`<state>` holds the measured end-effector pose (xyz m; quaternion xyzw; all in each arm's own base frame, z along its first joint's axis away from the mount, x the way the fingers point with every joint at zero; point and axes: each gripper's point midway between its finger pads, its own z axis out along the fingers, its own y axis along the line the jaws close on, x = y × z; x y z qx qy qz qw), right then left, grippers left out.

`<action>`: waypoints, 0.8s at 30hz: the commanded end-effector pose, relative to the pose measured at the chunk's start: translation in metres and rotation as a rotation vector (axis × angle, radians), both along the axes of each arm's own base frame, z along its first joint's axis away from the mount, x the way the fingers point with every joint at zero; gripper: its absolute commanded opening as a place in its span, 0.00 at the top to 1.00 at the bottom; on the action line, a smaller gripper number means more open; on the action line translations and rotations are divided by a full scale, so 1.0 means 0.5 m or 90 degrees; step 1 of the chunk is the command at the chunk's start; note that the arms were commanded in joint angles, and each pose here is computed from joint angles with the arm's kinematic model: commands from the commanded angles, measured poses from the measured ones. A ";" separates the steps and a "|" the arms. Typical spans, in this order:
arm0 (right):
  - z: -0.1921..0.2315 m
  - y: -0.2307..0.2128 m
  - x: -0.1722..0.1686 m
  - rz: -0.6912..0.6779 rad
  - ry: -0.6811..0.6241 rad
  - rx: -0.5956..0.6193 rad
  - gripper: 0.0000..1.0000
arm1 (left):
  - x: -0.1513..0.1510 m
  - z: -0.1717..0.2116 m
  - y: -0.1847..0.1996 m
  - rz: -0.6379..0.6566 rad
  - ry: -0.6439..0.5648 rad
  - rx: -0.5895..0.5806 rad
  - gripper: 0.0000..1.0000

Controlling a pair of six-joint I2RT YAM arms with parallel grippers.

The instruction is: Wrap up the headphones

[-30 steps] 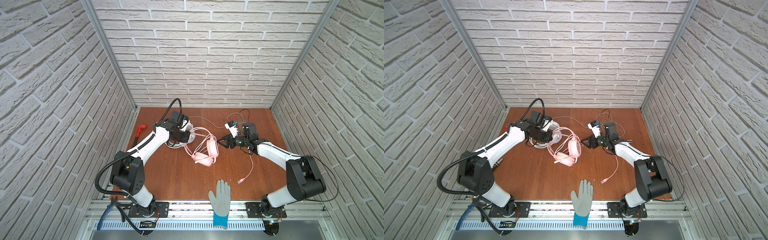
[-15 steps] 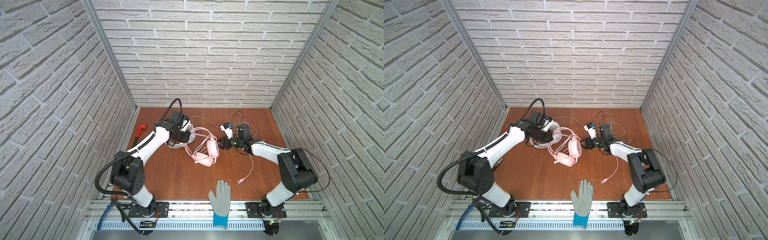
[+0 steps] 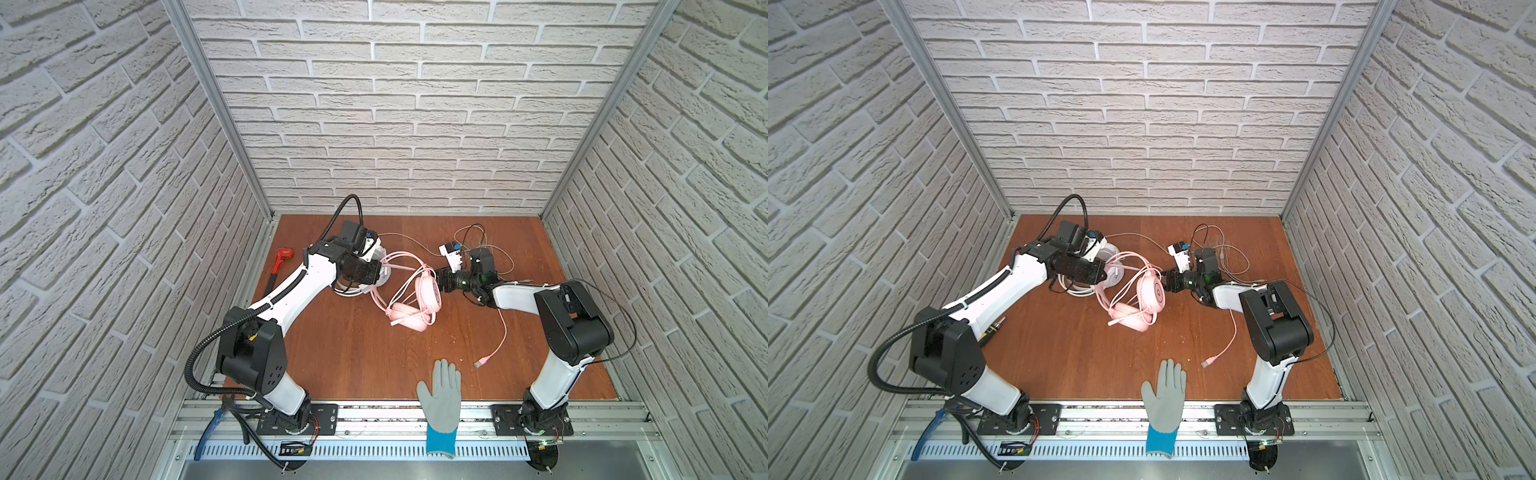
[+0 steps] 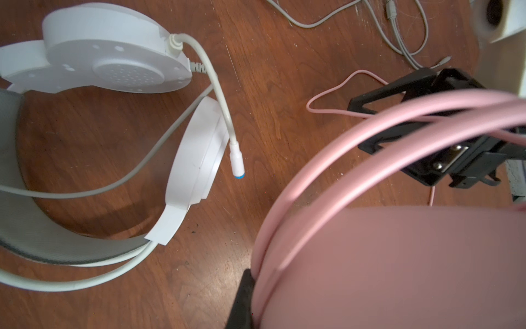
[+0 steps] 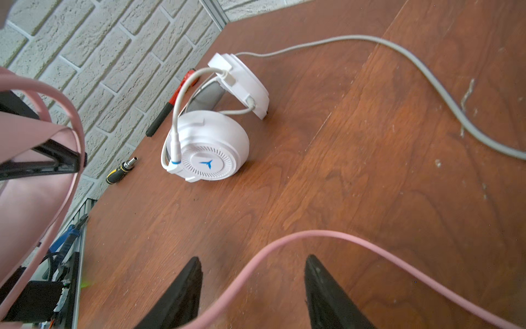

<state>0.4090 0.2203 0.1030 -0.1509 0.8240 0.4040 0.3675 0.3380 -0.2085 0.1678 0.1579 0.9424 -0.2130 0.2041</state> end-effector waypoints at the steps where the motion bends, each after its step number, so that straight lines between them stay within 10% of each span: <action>1: 0.049 0.014 0.028 -0.006 -0.072 0.033 0.42 | 0.008 0.048 -0.021 -0.005 -0.027 -0.063 1.00; 14: 0.013 0.024 0.049 -0.002 -0.050 0.035 0.84 | 0.013 0.087 -0.026 0.002 -0.044 -0.107 1.00; 24: -0.036 -0.027 0.062 -0.057 0.006 -0.111 0.57 | 0.016 0.097 -0.020 0.008 -0.049 -0.114 1.00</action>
